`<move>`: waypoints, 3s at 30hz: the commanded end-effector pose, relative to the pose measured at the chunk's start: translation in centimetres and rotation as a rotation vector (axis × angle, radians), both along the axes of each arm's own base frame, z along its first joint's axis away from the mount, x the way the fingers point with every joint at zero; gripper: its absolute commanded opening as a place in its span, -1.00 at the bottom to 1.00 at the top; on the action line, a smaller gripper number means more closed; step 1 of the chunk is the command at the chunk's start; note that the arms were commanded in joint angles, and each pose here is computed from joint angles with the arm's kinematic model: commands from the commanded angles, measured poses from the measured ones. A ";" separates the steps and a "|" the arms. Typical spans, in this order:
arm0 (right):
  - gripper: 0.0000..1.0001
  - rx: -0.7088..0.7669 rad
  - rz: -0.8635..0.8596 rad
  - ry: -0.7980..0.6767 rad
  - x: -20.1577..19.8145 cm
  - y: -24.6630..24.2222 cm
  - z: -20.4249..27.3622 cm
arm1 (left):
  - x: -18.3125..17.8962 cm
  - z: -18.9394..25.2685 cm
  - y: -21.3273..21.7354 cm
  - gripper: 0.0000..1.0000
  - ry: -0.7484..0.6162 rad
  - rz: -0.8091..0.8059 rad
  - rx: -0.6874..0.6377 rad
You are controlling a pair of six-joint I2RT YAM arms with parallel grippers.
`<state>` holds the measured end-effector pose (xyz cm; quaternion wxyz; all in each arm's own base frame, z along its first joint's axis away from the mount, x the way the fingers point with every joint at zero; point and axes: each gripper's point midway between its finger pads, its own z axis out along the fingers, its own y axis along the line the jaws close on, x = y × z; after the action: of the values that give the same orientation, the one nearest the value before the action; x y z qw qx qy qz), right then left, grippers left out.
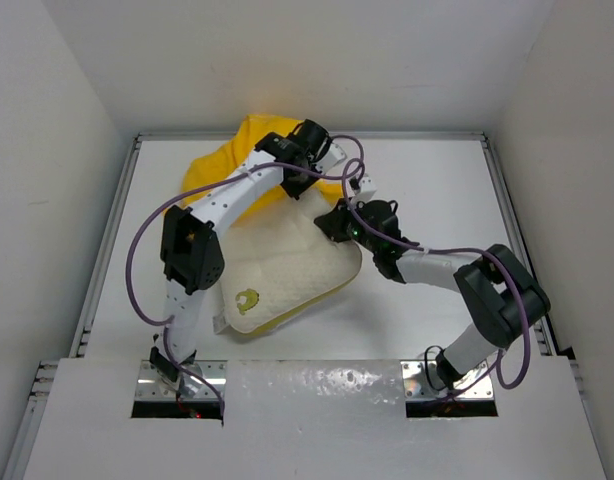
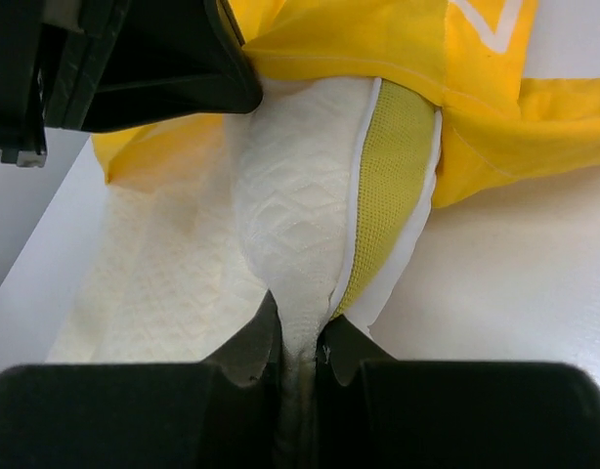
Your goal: Put the pillow into the pillowcase
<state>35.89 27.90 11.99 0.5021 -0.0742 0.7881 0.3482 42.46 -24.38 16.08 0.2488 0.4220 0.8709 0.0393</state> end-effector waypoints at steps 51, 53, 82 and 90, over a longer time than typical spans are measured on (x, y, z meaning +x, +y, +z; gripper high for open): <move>0.98 -0.229 -0.781 0.011 5.4 -14.7 -0.4 | 1.9 5.6 4.4 1.00 0.003 0.075 -0.407; 0.98 -0.323 -0.735 -0.014 6.2 -14.4 2.9 | 3.8 7.9 8.5 0.99 -0.058 0.189 -0.448; 0.98 -0.708 -0.238 0.067 4.6 17.0 -8.4 | 6.6 -13.4 27.7 0.84 -0.088 0.412 -0.349; -1.00 -0.778 -0.359 0.045 5.5 14.3 -11.4 | 7.6 -14.0 25.9 -1.00 0.030 0.444 -0.484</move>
<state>40.74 44.92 3.04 0.4786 -0.1347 0.8674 -0.0197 49.88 2.58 1.38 0.3156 0.1668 0.9312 -0.0741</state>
